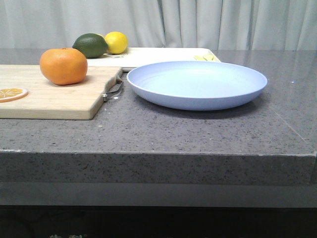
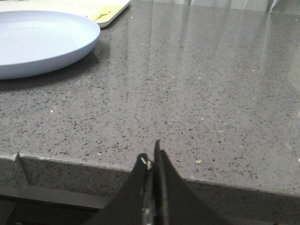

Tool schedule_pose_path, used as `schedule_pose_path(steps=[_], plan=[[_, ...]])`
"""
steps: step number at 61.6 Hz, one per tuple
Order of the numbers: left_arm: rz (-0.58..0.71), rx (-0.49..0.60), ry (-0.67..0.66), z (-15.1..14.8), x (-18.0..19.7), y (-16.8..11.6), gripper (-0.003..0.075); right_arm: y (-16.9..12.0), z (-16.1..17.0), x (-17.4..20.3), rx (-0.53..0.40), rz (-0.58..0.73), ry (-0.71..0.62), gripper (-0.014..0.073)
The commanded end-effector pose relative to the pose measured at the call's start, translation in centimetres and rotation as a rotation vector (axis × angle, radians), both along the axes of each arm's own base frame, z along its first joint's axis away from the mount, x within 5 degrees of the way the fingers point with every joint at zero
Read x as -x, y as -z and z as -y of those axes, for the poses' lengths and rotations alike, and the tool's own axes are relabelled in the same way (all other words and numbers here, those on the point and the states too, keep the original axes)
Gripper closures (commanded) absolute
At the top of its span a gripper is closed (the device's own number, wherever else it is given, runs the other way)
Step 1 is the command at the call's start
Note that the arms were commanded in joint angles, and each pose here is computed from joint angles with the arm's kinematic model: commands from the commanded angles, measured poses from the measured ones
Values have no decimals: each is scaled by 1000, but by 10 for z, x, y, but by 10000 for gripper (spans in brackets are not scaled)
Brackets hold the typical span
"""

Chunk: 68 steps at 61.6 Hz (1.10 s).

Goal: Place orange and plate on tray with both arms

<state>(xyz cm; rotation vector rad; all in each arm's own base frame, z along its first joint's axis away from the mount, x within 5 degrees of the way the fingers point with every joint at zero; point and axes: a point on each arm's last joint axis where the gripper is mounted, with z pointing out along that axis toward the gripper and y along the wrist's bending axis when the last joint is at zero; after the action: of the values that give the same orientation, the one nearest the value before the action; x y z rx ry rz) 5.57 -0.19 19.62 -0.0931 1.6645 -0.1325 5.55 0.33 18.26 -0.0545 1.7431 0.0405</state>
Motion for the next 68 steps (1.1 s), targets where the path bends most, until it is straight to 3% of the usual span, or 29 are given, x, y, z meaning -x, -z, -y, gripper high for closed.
schedule_pose_path(steps=[1,35,50,57,68], plan=[[101,10,-5,0,1,-7,738,-9,0,0,3,95,6,666],[109,10,-6,0,1,-8,738,-12,0,0,-12,126,6,666],[235,14,-9,-1,2,-20,738,-20,0,1,-18,196,7,666],[341,17,-12,-1,4,-30,738,-36,0,3,-29,244,7,666],[374,18,-10,-1,9,-56,738,-78,1,13,-33,325,5,664]])
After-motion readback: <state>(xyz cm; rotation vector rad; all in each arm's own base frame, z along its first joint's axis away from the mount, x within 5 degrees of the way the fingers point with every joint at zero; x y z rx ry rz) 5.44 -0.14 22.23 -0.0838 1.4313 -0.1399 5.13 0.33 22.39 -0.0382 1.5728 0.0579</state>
